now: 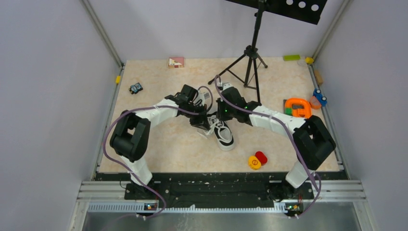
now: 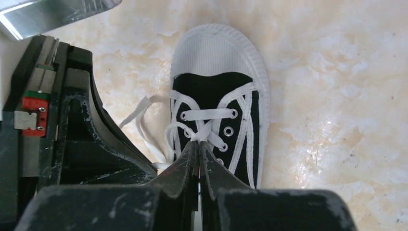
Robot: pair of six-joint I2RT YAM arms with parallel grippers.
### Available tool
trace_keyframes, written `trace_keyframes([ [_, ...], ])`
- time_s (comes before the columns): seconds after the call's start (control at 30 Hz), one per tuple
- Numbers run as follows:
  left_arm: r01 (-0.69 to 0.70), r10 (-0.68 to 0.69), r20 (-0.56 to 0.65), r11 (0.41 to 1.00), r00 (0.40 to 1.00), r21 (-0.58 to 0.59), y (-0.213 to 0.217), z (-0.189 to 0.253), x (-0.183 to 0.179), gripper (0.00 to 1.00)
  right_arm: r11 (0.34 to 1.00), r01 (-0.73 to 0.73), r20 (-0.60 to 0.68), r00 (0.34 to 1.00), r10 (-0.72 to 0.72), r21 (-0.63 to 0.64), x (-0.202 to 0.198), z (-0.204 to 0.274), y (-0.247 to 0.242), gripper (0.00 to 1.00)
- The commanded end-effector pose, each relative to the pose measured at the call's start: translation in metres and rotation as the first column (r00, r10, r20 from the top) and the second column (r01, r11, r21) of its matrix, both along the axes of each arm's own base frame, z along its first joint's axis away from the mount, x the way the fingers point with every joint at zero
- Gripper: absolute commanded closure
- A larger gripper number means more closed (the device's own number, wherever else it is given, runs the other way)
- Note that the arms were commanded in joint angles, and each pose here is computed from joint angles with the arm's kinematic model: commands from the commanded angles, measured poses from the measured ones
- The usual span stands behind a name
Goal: Tie the shoes
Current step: Cross the shoelace with the shoelace.
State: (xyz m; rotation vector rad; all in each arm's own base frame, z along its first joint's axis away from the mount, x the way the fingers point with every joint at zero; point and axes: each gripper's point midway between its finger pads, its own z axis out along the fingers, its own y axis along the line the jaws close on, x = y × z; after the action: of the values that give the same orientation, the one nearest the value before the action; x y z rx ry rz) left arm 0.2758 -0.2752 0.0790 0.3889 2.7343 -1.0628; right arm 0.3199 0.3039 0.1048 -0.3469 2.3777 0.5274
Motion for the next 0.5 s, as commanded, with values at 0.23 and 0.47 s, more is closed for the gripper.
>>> trace_keyframes([
  [0.23, 0.019, -0.014, 0.068, 0.997, 0.998, -0.077, -0.010, 0.029, 0.005, 1.00, 0.976, 0.158, 0.130, 0.975, -0.178, 0.151, 0.011, 0.050, -0.011, 1.00],
  [0.47, 0.015, -0.004, 0.110, 0.995, 0.994, -0.097, -0.016, 0.055, 0.014, 0.97, 0.942, 0.308, 0.192, 0.924, -0.330, 0.136, 0.012, 0.060, -0.049, 1.00],
])
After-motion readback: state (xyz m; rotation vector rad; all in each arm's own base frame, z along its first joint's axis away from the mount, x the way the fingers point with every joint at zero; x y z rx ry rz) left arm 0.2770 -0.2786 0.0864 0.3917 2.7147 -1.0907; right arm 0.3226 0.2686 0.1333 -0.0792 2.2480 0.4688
